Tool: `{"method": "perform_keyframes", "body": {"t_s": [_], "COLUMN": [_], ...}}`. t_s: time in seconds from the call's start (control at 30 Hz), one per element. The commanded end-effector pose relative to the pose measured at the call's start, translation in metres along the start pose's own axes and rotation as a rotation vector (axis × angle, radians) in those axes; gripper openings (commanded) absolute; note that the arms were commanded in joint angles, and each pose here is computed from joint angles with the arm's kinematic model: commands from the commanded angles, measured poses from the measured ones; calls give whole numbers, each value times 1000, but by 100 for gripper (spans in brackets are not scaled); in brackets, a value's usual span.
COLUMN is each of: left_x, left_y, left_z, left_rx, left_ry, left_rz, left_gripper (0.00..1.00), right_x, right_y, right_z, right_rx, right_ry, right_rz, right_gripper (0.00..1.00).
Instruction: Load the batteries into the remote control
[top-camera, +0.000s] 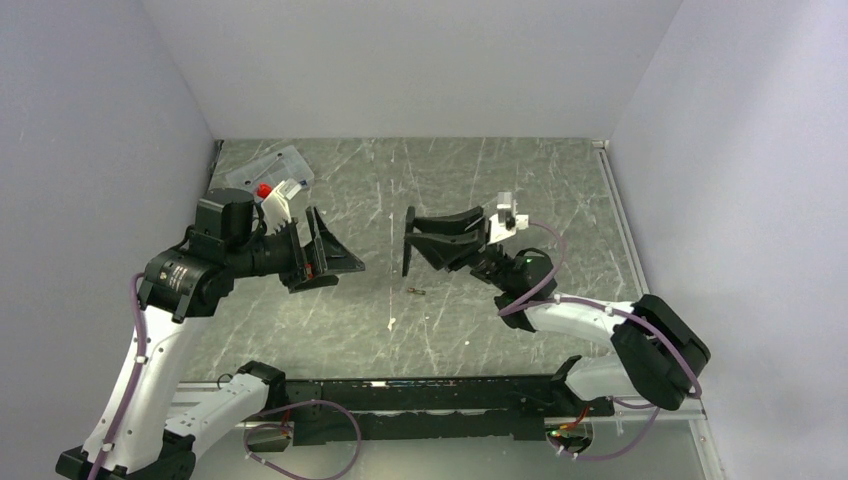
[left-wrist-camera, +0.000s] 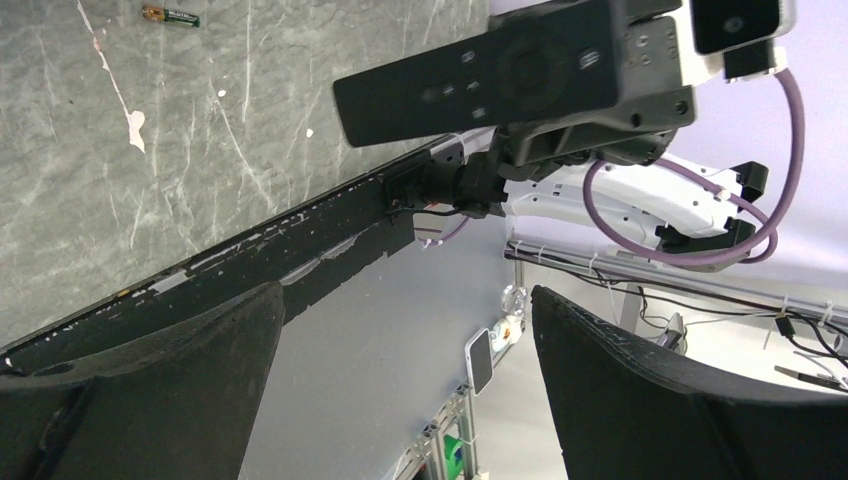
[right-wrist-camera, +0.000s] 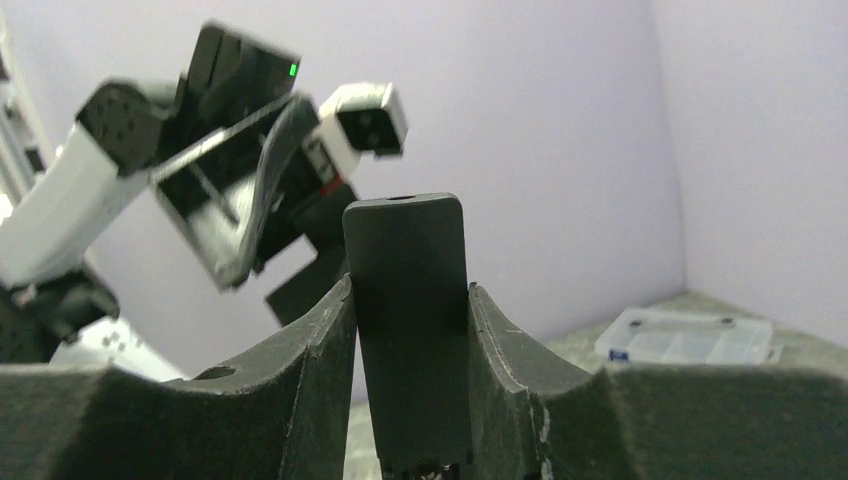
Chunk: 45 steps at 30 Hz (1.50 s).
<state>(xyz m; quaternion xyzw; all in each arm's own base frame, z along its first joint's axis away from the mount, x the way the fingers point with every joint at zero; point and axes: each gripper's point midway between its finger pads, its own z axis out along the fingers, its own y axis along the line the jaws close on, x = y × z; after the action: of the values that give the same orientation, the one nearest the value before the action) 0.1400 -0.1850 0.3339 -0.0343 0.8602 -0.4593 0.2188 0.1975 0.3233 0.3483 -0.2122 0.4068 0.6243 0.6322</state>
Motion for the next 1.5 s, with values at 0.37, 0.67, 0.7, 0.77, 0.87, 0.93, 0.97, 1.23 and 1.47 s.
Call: {"method": "perform_keyframes", "body": {"t_s": [0.37,0.67,0.7,0.77,0.87,0.93,0.97,1.23,1.47], "left_x": [-16,-10,-10,-11,-11,-11,-11,-13,-21], "left_y": [-32,-26,-25,-25,-22,-20,-18,-7,23], "left_z": [-12,-12,-11,-12,-12,-12,-12,-8,-11], "left_rx": [89,77,76,72,56,48,43,-7,-174], "left_ry": [-41,-38,-38,-44,-49,-49,-49,-49,-104], "left_rz": [99,94,94,99,104,105,105,120,114], "left_gripper": [99,99,99,99,99,100,99,99,99], "right_x": [-221,-183,-178,-164,-127,-107,-99,-33,11], "right_y": [66,62,62,60,48,40,40,9,-12], "right_z": [46,29,27,27,32,30,27,-16,-59], "right_rx": [-242,-224,-225,-212,-147,-107,-104,74,206], "right_ry": [-600,-487,-464,-383,-149,-22,21,355,599], "right_rz": [-168,-145,-151,-152,-146,-136,-141,-107,-98], "right_gripper": [0,0,0,0,0,0,0,0,0]}}
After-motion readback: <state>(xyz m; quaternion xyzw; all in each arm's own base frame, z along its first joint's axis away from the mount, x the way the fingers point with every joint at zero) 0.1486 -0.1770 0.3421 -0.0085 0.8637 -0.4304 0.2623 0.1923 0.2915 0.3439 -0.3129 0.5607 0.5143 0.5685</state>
